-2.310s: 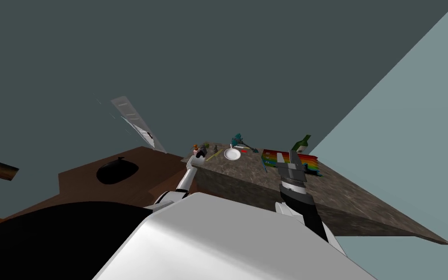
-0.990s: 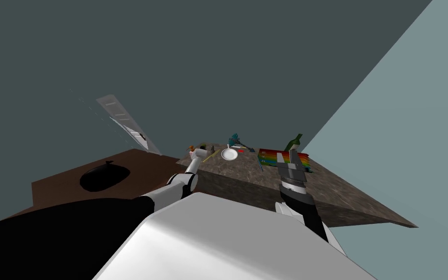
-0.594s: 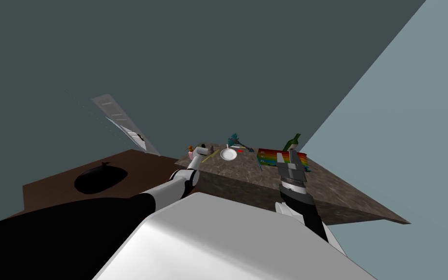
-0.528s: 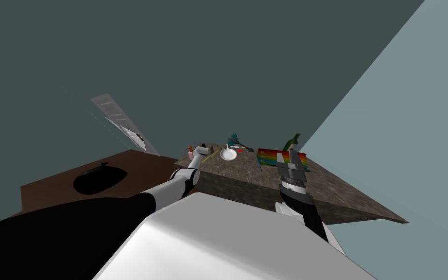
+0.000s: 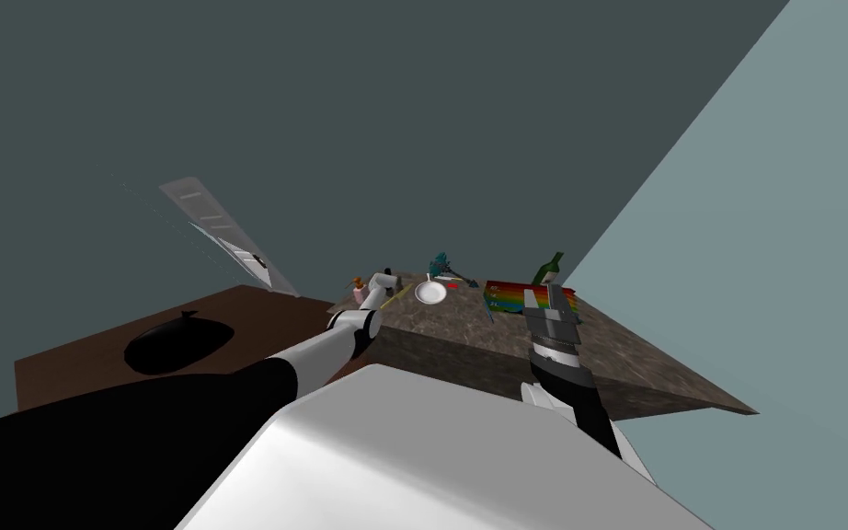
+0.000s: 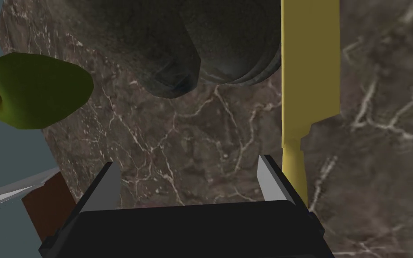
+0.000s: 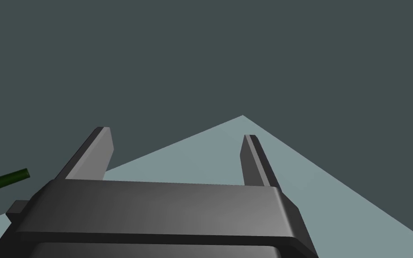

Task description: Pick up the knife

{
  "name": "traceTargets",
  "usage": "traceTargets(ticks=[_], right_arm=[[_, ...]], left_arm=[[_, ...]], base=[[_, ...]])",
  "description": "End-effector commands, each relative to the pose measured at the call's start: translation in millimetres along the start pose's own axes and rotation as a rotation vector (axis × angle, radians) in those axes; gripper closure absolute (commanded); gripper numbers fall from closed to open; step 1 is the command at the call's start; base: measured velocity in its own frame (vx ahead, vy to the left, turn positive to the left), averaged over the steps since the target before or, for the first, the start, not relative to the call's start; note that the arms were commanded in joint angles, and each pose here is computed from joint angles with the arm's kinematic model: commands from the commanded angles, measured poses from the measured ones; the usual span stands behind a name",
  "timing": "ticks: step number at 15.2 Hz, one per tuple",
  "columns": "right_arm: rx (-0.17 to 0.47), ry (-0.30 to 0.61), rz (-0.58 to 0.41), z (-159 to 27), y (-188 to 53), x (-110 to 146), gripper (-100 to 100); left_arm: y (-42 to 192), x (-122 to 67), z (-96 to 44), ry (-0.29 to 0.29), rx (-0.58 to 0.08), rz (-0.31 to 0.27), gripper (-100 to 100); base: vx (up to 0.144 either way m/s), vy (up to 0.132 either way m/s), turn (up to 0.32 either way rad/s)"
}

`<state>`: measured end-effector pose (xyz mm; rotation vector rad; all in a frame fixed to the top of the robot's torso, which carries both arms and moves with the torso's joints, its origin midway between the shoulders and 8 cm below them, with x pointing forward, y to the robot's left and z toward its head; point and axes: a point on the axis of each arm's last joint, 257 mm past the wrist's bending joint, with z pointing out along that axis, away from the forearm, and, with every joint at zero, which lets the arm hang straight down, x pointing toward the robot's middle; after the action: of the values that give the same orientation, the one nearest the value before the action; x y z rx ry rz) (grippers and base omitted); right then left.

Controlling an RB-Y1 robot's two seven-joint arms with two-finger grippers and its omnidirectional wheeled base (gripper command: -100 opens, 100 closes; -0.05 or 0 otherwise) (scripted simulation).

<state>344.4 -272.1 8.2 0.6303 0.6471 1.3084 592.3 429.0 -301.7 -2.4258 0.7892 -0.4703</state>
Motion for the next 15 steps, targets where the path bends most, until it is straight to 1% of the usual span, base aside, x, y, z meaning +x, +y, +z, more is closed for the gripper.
traceTargets(ticks=[1,3,4,5,6,7,8,9,10,11,12,13,15], right_arm=[[0.000,0.000,0.000,0.0,0.0,0.0,0],[0.000,0.000,0.000,0.0,0.0,0.0,0],[0.000,0.000,0.000,0.0,0.0,0.0,0],[0.000,0.000,0.000,0.0,0.0,0.0,0],[0.000,0.000,0.000,0.0,0.0,0.0,0],[0.000,0.000,0.000,0.0,0.0,0.0,0],[0.000,0.000,0.000,0.0,0.0,0.0,0],[0.000,0.000,0.000,0.0,0.0,0.0,0],[0.000,0.000,0.000,0.0,0.0,0.0,0],[0.000,0.000,0.000,0.0,0.0,0.0,0],[0.000,0.000,0.000,0.0,0.0,0.0,0],[0.000,0.000,0.000,0.0,0.0,0.0,0],[0.000,0.000,0.000,0.0,0.0,0.0,0]], left_arm=[[9.1,-0.9,-3.3,-0.038,-0.048,-0.026,-100],[12.1,-3.6,-2.9,-0.049,-0.057,-0.025,-100],[18.1,-3.6,-6.3,-0.074,-0.089,-0.040,-100],[19.0,-4.5,-6.4,-0.078,-0.092,-0.040,-100],[24.3,-4.5,-10.8,-0.103,-0.121,-0.054,-100],[25.5,-5.2,-10.2,-0.105,-0.124,-0.053,-100],[30.5,-5.1,-14.6,-0.127,-0.150,-0.064,-100],[31.5,-5.8,-14.2,-0.129,-0.152,-0.063,-100],[36.9,-6.2,-18.1,-0.151,-0.176,-0.072,-100],[36.9,-6.2,-18.1,-0.151,-0.176,-0.072,-100],[41.6,-6.5,-21.7,-0.170,-0.197,-0.078,-100],[41.6,-6.5,-21.7,-0.170,-0.197,-0.078,-100],[48.5,-6.9,-27.4,-0.197,-0.226,-0.087,-100]], base=[[0.007,-0.007,-0.040],[0.009,-0.003,-0.019],[0.005,-0.004,-0.025],[0.004,-0.006,-0.032],[0.005,-0.007,-0.037],[0.005,-0.006,-0.026],[0.005,-0.007,-0.030],[0.005,-0.006,-0.023],[0.006,-0.006,-0.023],[0.006,-0.005,-0.020],[0.006,-0.004,-0.021],[0.005,-0.003,-0.017],[0.004,-0.003,-0.021]])
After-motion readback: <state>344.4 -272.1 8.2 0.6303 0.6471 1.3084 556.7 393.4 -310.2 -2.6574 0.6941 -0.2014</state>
